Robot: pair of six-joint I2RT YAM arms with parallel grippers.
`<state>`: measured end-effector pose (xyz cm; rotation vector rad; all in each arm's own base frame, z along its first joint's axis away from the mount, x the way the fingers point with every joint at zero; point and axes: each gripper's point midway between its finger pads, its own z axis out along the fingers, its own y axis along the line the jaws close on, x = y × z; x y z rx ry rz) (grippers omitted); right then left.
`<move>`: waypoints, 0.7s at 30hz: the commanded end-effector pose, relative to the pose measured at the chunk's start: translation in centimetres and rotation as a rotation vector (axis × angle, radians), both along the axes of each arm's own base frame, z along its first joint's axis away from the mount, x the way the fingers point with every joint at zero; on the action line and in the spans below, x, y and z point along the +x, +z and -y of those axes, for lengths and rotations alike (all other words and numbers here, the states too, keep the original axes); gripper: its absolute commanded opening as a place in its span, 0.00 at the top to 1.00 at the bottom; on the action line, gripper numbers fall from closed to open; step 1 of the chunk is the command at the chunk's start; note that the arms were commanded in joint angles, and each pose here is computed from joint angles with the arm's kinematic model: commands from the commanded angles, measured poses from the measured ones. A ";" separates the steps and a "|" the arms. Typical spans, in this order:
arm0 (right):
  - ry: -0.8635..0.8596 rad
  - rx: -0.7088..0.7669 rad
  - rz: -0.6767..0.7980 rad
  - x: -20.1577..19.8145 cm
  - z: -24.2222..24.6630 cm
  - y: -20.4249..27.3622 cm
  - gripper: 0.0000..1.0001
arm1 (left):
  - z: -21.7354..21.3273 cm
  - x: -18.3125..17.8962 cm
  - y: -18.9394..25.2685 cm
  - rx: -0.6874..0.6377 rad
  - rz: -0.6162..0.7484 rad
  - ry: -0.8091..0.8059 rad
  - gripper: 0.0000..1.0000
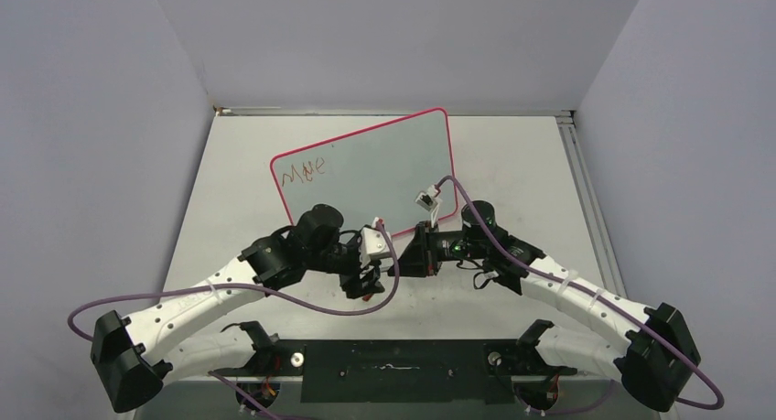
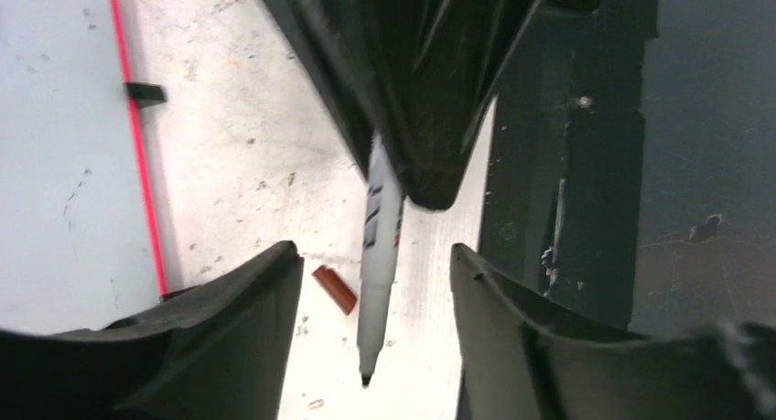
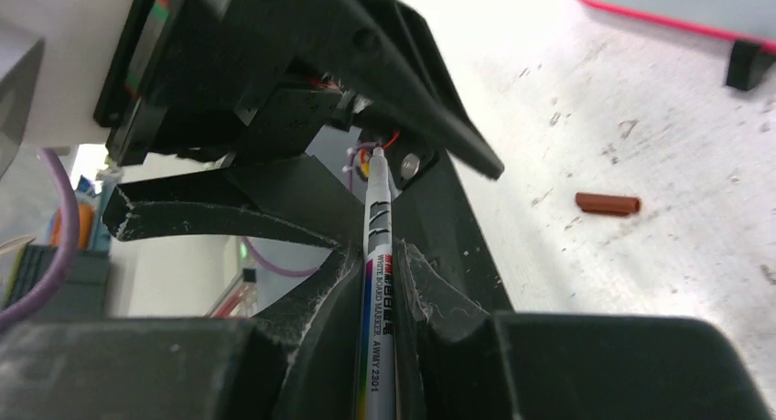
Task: Write a sentence on the whiteboard
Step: Adjust the whiteboard marker.
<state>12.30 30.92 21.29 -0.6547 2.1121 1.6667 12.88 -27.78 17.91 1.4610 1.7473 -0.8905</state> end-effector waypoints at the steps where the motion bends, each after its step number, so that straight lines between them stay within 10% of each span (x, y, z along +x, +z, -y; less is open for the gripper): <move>1: -0.148 0.019 0.196 2.6 0.5 2.5 0.95 | -0.2 3.0 5.2 -0.131 0.088 0.116 0.25; 4: -0.287 -0.061 0.275 4.8 2.0 2.3 0.95 | -2.0 5.2 8.5 -0.226 0.126 0.225 0.12; 21: -0.564 -0.164 0.639 10.5 3.6 6.5 0.95 | -18.2 18.3 18.8 -0.515 0.128 0.960 0.10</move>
